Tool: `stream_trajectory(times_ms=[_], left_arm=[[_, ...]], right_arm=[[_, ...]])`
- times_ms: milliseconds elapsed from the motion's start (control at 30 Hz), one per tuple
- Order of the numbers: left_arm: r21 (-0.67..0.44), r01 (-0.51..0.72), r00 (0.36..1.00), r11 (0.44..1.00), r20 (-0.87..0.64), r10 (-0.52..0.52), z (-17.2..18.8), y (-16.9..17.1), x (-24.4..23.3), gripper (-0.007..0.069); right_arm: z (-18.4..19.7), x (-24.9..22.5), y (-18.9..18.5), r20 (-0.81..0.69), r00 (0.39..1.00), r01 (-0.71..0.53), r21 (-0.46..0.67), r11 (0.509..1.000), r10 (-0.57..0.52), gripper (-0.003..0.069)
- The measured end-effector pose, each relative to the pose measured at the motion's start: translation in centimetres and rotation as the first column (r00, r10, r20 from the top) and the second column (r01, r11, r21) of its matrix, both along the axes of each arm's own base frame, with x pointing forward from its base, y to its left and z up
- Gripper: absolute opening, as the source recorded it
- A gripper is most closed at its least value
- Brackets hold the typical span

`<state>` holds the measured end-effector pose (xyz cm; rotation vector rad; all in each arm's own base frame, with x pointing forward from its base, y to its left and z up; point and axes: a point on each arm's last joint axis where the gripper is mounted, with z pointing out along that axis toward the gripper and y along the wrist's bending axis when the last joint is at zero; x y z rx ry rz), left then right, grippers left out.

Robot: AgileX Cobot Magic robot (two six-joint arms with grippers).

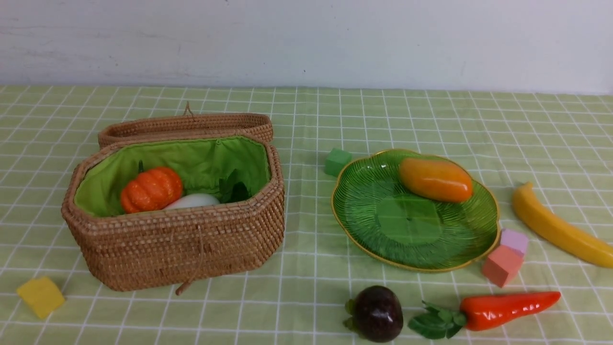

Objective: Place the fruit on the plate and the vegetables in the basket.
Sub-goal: Take a chayote with your right arm and place it on the basket on the left.

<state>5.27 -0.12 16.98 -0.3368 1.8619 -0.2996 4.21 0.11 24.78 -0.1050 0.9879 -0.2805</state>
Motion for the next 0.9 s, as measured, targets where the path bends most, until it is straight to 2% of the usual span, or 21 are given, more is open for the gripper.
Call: stream_trajectory(times_ms=[67,100,133,200,233,300,400,500,600,700,733,767,833,900], left_arm=[[0.0,0.0,1.0,1.0,0.0,0.0,0.0,0.0,0.0,0.0018],[0.0,0.0,1.0,1.0,0.0,0.0,0.0,0.0,0.0,0.0018],[0.0,0.0,1.0,1.0,0.0,0.0,0.0,0.0,0.0,0.0018],[0.0,0.0,1.0,1.0,0.0,0.0,0.0,0.0,0.0,0.0018],[0.0,0.0,1.0,1.0,0.0,0.0,0.0,0.0,0.0,0.0018],[0.0,0.0,1.0,1.0,0.0,0.0,0.0,0.0,0.0,0.002],[0.0,0.0,1.0,1.0,0.0,0.0,0.0,0.0,0.0,0.0023],[0.0,0.0,1.0,1.0,0.0,0.0,0.0,0.0,0.0,0.0027],[0.0,0.0,1.0,1.0,0.0,0.0,0.0,0.0,0.0,0.0029],[0.0,0.0,1.0,1.0,0.0,0.0,0.0,0.0,0.0,0.0032],[0.0,0.0,1.0,1.0,0.0,0.0,0.0,0.0,0.0,0.0032],[0.0,0.0,1.0,1.0,0.0,0.0,0.0,0.0,0.0,0.0034],[0.0,0.0,1.0,1.0,0.0,0.0,0.0,0.0,0.0,0.0038],[0.0,0.0,1.0,1.0,0.0,0.0,0.0,0.0,0.0,0.0039]], right_arm=[[0.7,-0.5,0.2,0.094,0.995,-0.032,0.005,0.999,0.031,0.0242],[0.7,-0.5,0.2,0.094,0.995,-0.032,0.005,0.999,0.031,0.0242],[1.3,-1.0,0.4,0.182,0.979,-0.099,0.044,0.994,0.089,0.0242],[1.7,-1.5,0.5,0.259,0.954,-0.182,0.098,0.978,0.151,0.0242],[2.1,-1.8,0.4,0.304,0.933,-0.246,0.147,0.958,0.193,0.0242],[3.7,-2.4,0.1,0.386,0.885,-0.382,0.283,0.879,0.26,0.0242],[7.3,-3.4,-0.4,0.424,0.87,-0.424,0.383,0.821,0.252,0.0242],[11.1,-5.0,-0.5,0.408,0.884,-0.405,0.424,0.81,0.228,0.0242],[15.5,-6.2,-0.1,0.326,0.916,-0.366,0.45,0.815,0.232,0.0242],[19.6,-5.5,0.2,0.121,0.961,-0.277,0.48,0.832,0.25,0.0242],[19.8,-5.7,0.3,0.113,0.961,-0.274,0.479,0.834,0.251,0.0242],[20.8,-4.5,0.3,-0.014,0.966,-0.219,0.496,0.84,0.26,0.0242],[21.2,-2.7,0.3,-0.183,0.946,-0.141,0.507,0.85,0.266,0.0242],[20.6,-0.8,0.2,-0.372,0.892,-0.041,0.495,0.868,0.255,0.0242]])
